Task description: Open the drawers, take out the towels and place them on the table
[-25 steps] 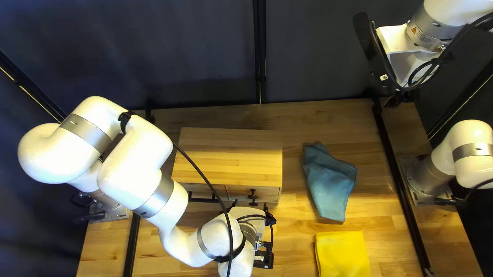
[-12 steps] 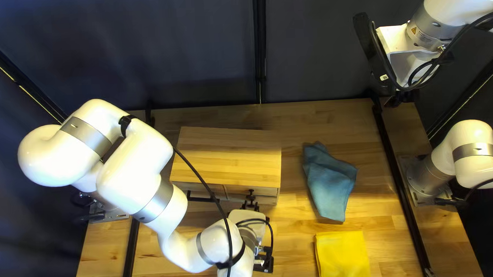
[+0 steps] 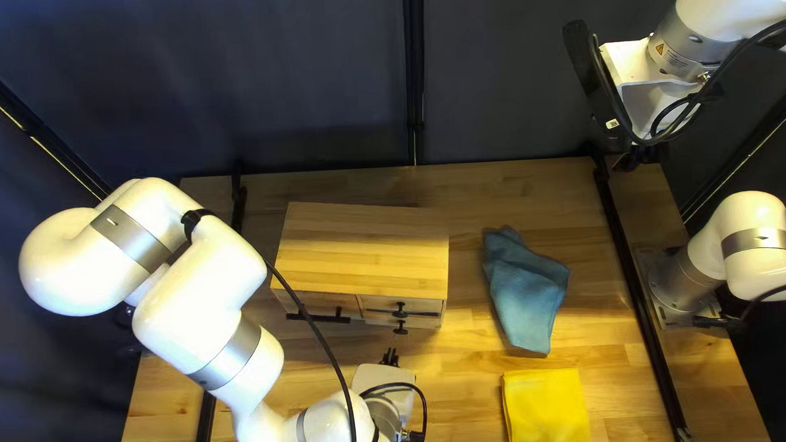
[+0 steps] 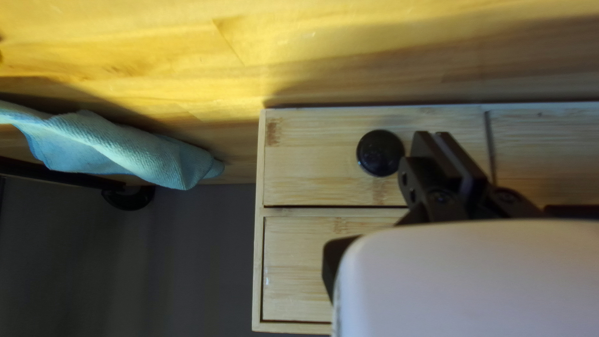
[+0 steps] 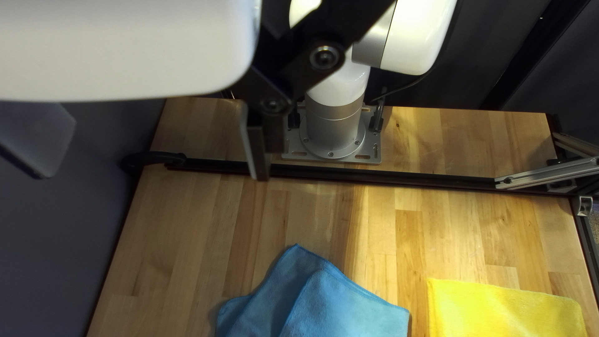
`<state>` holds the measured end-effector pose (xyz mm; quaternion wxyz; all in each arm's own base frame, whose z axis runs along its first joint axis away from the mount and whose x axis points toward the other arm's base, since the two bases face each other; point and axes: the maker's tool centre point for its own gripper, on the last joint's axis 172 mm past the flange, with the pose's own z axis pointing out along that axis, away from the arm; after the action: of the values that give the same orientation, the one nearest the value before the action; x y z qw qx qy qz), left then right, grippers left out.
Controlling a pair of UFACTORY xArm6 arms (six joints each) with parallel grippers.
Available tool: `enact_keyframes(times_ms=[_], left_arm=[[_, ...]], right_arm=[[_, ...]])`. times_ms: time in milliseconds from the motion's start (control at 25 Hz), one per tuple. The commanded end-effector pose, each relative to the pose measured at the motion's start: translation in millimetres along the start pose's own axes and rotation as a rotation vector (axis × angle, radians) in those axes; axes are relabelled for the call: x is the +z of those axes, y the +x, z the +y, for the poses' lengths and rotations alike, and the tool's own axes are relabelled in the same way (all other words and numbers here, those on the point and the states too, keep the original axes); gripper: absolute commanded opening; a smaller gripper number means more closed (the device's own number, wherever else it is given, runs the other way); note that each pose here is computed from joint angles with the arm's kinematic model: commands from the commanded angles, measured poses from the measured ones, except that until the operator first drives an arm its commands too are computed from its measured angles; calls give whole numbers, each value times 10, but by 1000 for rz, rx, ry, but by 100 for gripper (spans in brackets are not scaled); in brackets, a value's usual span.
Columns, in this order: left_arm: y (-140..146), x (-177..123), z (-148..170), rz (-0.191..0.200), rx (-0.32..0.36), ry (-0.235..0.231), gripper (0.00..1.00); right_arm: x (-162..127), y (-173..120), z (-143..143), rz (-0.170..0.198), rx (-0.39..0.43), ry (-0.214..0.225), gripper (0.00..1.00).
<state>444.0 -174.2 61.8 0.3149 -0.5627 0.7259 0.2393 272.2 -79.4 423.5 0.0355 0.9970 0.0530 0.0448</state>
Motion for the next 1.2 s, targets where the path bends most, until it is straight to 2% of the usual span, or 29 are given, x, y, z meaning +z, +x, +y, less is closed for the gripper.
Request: enact_keyframes(times_ms=[40,440,840,1200], left_arm=[[-80,-22,2,21,-9,1,100],[-290,202,-48,5,-3,19,100],[-260,305,-156,-16,14,34,100],[-263,425,-181,-18,16,34,100]], right_arm=[[0,0,0,0,0,0,100],[0,0,0,0,0,0,100],[0,0,0,0,0,0,100],[0,0,0,0,0,0,100]])
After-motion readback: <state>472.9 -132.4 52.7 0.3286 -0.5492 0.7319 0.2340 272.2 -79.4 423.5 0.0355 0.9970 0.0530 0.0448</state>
